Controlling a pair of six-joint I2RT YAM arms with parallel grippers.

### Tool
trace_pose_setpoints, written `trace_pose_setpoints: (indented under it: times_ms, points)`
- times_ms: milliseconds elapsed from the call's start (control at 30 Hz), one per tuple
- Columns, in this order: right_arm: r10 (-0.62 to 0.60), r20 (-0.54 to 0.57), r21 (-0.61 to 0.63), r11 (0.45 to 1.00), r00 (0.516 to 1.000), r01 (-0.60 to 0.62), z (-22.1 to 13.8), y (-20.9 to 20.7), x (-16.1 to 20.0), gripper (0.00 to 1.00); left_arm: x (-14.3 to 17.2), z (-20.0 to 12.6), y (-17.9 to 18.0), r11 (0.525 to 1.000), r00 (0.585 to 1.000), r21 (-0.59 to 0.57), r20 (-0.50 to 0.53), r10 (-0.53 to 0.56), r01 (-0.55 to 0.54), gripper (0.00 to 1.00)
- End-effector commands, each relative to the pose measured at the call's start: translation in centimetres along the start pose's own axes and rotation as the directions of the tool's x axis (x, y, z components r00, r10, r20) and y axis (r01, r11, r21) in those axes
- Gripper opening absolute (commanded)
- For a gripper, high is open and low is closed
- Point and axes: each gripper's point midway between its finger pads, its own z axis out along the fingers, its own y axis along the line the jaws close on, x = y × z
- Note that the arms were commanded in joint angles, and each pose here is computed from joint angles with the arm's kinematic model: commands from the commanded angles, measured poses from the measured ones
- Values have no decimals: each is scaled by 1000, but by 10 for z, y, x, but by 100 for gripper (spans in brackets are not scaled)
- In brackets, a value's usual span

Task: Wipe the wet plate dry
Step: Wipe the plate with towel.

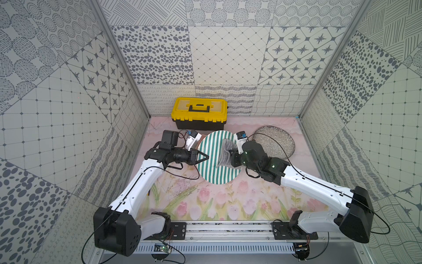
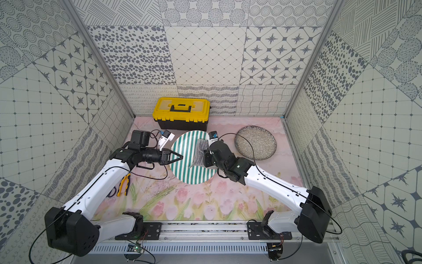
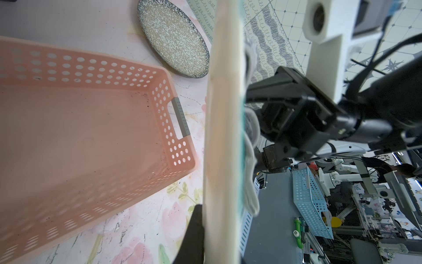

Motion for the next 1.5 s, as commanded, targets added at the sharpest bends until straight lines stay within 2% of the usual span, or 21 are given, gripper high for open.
trace_pose_setpoints:
  times_ms: [0, 100, 200, 367, 533, 633, 700, 800, 867, 1000, 1233, 1333, 1467]
  points:
    - [-95, -24, -93, 991, 995, 93, 17, 45, 8, 0, -19, -8, -49, 960, 986, 228, 70, 151, -163, 0]
    - [-100, -40, -134, 987, 994, 94, 27, 66, 11, 0, -19, -8, -47, 963, 988, 223, 68, 142, -154, 0]
    - [-80, -34, -92, 993, 996, 77, 30, 56, 11, 0, -21, -9, -49, 963, 987, 221, 72, 143, -156, 0]
    - [19, -24, 27, 999, 1000, -18, 20, -2, 17, 0, -25, -11, -52, 963, 987, 219, 78, 143, -157, 0]
    - [119, 13, 143, 982, 993, -120, -9, -71, 24, 0, -30, -14, -55, 961, 983, 212, 90, 162, -178, 0]
    - [139, 21, 183, 973, 990, -140, -21, -92, 27, 0, -32, -14, -56, 962, 982, 209, 93, 162, -178, 0]
    - [129, 18, 182, 975, 991, -130, -23, -92, 26, 0, -31, -14, -56, 962, 984, 212, 90, 153, -169, 0]
    - [120, 4, 132, 984, 993, -119, -17, -77, 24, 0, -36, -14, -56, 960, 980, 209, 106, 167, -186, 0]
    - [69, -3, 98, 993, 998, -69, -11, -54, 23, 0, -36, -13, -53, 962, 981, 205, 106, 161, -180, 0]
    - [-59, -14, 0, 998, 998, 59, 4, 8, 20, 0, -38, -11, -48, 968, 983, 189, 108, 147, -165, 0]
    - [-177, -32, -188, 968, 984, 168, 30, 108, 29, 0, -42, -7, -43, 973, 986, 179, 115, 122, -142, 0]
    - [-181, -53, -222, 961, 982, 165, 39, 125, 38, 0, -42, -7, -43, 973, 986, 183, 115, 119, -138, 0]
    - [-139, -61, -168, 978, 988, 127, 43, 108, 45, 0, -42, -8, -45, 973, 986, 184, 117, 122, -142, 0]
